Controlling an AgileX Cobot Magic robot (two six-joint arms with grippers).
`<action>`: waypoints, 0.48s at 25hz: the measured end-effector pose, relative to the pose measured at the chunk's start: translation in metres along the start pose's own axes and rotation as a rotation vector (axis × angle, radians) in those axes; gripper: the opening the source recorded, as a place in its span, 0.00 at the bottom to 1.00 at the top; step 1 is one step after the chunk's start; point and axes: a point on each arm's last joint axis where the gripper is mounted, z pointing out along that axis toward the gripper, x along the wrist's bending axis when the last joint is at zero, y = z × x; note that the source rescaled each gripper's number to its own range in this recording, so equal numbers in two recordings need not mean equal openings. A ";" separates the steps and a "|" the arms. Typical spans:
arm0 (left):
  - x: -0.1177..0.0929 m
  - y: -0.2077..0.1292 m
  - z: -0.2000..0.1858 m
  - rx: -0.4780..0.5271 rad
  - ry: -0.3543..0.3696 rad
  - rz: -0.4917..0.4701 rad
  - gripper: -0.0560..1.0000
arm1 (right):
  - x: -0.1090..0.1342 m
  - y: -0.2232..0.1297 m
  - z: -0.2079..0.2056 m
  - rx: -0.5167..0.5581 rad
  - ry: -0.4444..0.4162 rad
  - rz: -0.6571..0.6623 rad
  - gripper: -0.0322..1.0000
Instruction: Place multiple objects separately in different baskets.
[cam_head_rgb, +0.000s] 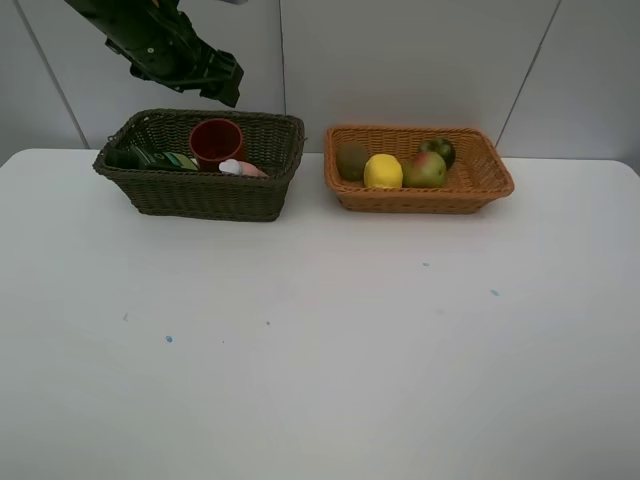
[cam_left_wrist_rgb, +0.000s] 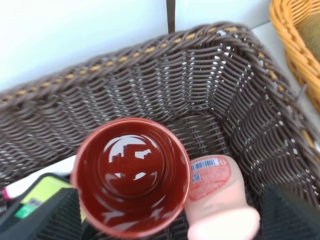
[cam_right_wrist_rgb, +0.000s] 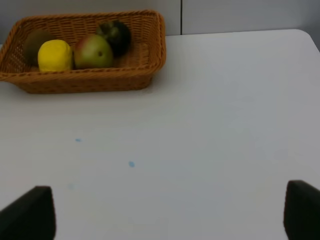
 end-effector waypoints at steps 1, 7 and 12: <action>0.000 0.003 -0.011 -0.003 0.000 0.000 0.93 | 0.000 0.000 0.000 0.000 0.000 0.000 1.00; 0.002 0.010 -0.076 -0.001 0.013 0.015 0.93 | 0.000 0.000 0.000 0.000 0.000 0.000 1.00; 0.006 0.005 -0.141 -0.010 0.068 0.058 0.93 | 0.000 0.000 0.000 0.000 0.000 0.000 1.00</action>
